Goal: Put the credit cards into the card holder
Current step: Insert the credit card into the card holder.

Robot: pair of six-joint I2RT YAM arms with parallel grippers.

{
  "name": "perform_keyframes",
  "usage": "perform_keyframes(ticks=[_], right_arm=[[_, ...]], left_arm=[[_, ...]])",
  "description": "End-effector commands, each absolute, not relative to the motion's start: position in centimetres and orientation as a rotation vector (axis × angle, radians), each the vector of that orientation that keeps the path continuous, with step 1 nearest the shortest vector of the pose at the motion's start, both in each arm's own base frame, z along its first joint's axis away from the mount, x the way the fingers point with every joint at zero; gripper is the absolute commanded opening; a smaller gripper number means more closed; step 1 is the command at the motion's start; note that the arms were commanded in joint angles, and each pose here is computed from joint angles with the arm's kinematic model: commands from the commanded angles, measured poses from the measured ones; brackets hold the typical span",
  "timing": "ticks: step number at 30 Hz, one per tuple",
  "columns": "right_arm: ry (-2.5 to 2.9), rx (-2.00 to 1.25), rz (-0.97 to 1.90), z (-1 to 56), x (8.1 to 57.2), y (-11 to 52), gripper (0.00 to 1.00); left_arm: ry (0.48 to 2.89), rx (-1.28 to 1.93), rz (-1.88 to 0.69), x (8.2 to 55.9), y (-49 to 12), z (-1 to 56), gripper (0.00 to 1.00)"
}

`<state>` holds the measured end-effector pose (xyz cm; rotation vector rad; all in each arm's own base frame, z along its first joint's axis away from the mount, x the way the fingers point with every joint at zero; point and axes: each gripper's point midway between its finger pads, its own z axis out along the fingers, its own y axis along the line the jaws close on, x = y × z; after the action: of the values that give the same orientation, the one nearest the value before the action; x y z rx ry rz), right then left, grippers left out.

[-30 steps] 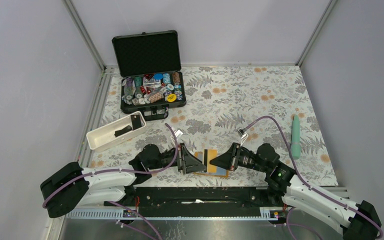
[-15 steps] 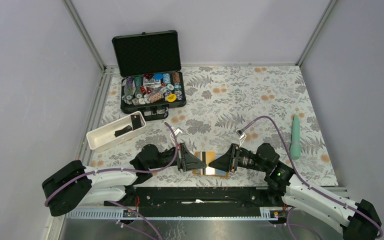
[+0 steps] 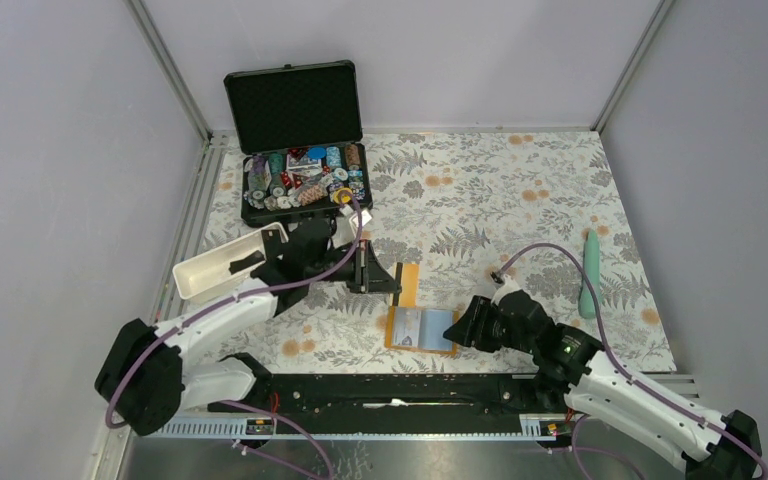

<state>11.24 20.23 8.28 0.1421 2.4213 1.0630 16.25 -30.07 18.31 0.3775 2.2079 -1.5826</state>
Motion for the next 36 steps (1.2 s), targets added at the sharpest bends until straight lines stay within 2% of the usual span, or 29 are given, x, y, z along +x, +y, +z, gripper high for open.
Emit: perform_keyframes(ticks=[1,6,11,23,36], right_arm=[[2.541,0.254,0.913,5.0,10.9,18.7,0.51],[2.57,0.333,0.798,3.0,11.1,17.4,0.49],[2.544,0.346,0.815,1.7,11.8,17.9,0.47],[2.501,0.318,0.76,0.9,13.7,18.4,0.45],[2.53,0.294,0.749,0.3,13.7,18.7,0.27]], left_arm=[[2.368,0.533,-1.539,15.5,-29.3,16.0,0.0],[2.402,0.492,-1.554,15.7,-29.7,14.2,0.0],[2.378,0.456,-1.51,17.0,-30.0,13.6,0.0],[2.48,0.249,-1.659,16.4,-33.1,9.5,0.0],[2.41,-0.057,-1.611,16.2,-31.6,7.0,0.0]])
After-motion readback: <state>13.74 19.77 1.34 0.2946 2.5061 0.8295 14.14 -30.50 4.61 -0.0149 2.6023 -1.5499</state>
